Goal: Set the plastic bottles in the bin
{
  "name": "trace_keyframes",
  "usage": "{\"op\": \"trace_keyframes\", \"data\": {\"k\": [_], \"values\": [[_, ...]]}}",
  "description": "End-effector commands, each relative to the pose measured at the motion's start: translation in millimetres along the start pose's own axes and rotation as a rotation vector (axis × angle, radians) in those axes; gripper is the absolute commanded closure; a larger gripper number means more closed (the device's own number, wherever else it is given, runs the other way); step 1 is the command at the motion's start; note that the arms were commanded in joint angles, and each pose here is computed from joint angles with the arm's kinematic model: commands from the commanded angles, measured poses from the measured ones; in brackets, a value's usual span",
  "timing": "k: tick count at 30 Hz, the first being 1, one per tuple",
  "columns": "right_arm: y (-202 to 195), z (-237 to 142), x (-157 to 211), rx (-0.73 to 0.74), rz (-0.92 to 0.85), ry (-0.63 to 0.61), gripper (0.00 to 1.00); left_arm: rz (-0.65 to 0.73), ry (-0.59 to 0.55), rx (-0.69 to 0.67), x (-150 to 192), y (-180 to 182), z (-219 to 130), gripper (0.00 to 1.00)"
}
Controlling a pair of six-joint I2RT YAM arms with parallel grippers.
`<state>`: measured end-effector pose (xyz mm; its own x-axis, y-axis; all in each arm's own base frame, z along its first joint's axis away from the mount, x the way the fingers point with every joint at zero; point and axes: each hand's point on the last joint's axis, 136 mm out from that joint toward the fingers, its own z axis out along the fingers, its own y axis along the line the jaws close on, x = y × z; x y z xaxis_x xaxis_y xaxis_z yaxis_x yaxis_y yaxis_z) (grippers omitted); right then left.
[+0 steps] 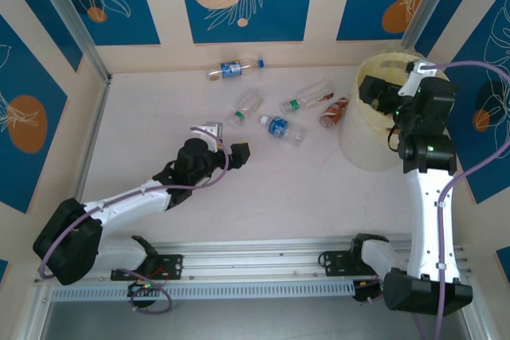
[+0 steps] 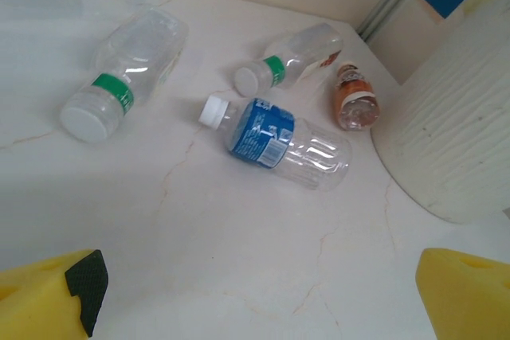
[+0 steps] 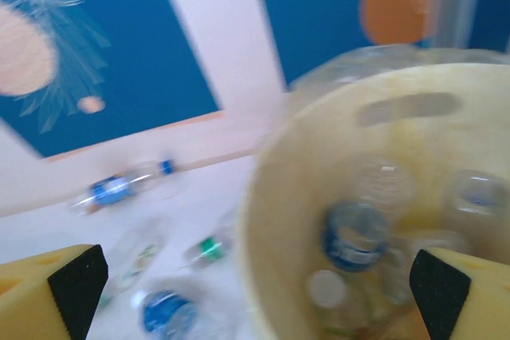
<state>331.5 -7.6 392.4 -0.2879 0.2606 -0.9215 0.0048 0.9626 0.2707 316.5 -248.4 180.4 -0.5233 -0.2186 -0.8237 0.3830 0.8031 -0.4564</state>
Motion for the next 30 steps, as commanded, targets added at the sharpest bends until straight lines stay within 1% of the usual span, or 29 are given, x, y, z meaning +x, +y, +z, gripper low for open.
{"op": "trace_keyframes", "data": {"k": [1, 5, 8, 11, 14, 16, 19, 22, 25, 27, 30], "values": [[55.5, -1.4, 7.7, -0.277, -0.077, 0.014, 0.0, -0.07, -0.017, -0.071, -6.3, 16.7, 2.7, 0.0], [95.2, 1.6, 32.5, -0.395, -0.168, 0.08, 0.0, -0.116, 0.001, -0.161, -1.2, 38.1, 1.6, 0.0], [113.5, 15.7, 57.5, -0.404, -0.184, 0.132, 0.0, -0.167, -0.003, -0.214, 1.0, 53.7, -2.6, 0.0], [134.0, 32.6, 94.4, -0.436, -0.197, 0.222, 0.0, -0.24, -0.002, -0.313, 6.7, 77.5, -11.4, 0.0], [144.9, 55.3, 145.2, -0.449, -0.246, 0.358, 0.0, -0.295, 0.002, -0.428, 13.1, 102.4, -24.4, 0.0], [141.8, 72.7, 182.9, -0.418, -0.31, 0.463, 0.0, -0.325, -0.006, -0.463, 15.9, 113.6, -32.0, 0.0], [128.5, 97.5, 222.2, -0.338, -0.368, 0.587, 0.0, -0.362, -0.025, -0.477, 18.0, 122.1, -39.4, 0.0], [122.4, 116.6, 250.5, -0.312, -0.406, 0.686, 0.0, -0.385, -0.038, -0.484, 18.4, 126.8, -43.3, 0.0], [119.7, 136.1, 277.0, -0.334, -0.502, 0.756, 0.0, -0.393, -0.034, -0.485, 19.7, 128.7, -43.5, 0.0], [109.0, 156.7, 287.9, -0.28, -0.578, 0.769, 0.0, -0.397, -0.025, -0.481, 21.4, 128.9, -41.5, 0.0], [104.5, 180.4, 297.7, -0.253, -0.655, 0.799, 0.0, -0.405, 0.0, -0.471, 24.9, 128.6, -37.6, 0.0]]}}
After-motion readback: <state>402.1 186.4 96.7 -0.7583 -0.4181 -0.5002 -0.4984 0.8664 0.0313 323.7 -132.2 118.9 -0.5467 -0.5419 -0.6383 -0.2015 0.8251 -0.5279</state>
